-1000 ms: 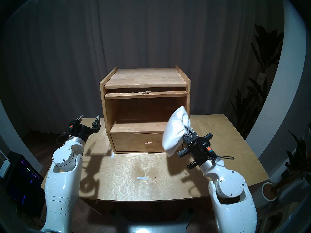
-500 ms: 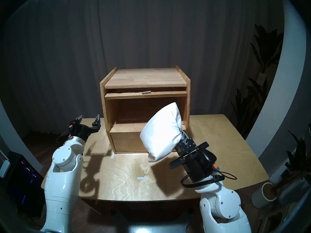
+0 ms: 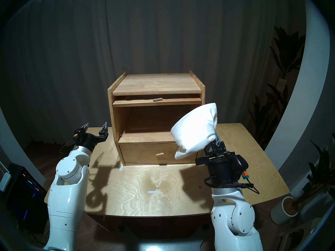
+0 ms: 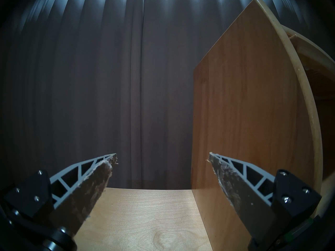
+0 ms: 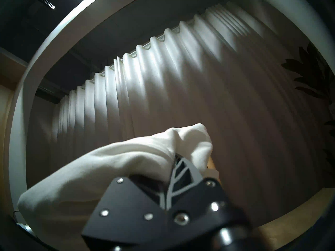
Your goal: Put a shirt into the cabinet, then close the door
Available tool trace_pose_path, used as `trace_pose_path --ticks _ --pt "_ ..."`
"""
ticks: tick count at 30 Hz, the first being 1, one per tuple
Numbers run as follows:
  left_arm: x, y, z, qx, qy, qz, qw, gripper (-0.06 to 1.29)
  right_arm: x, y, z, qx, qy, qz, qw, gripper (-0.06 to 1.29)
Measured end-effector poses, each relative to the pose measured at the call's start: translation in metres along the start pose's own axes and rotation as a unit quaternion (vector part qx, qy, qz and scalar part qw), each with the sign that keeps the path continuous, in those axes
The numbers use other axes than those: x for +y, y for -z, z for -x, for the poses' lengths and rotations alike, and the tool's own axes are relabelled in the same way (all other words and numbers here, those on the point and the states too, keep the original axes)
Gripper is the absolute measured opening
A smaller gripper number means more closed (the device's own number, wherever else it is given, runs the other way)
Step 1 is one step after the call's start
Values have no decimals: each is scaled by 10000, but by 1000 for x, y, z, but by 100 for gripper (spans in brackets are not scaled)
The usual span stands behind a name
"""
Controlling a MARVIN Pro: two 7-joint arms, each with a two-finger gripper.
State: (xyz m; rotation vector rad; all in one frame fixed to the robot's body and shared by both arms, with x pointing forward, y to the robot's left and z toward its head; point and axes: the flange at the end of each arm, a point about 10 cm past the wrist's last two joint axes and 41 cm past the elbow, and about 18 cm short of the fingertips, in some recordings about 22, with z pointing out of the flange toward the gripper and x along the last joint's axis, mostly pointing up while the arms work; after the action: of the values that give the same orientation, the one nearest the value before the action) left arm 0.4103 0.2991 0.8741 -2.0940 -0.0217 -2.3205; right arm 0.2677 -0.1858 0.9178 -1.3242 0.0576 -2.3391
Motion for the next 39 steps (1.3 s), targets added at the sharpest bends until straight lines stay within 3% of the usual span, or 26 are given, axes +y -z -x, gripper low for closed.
trace_pose_path --ticks 10,17,30,39 --pt "0 0 0 -2 2 -2 10000 128 -17 -33 16 -609 69 -108 9981 -3" --pt "0 0 0 -3 3 -3 10000 128 -13 -50 29 -1055 157 133 9942 -3" --pt "0 0 0 -5 5 -2 10000 128 -9 -82 38 -1460 416 345 9878 -3" --pt "0 0 0 -7 5 -1 10000 128 2 -97 63 -1867 747 535 9781 -3"
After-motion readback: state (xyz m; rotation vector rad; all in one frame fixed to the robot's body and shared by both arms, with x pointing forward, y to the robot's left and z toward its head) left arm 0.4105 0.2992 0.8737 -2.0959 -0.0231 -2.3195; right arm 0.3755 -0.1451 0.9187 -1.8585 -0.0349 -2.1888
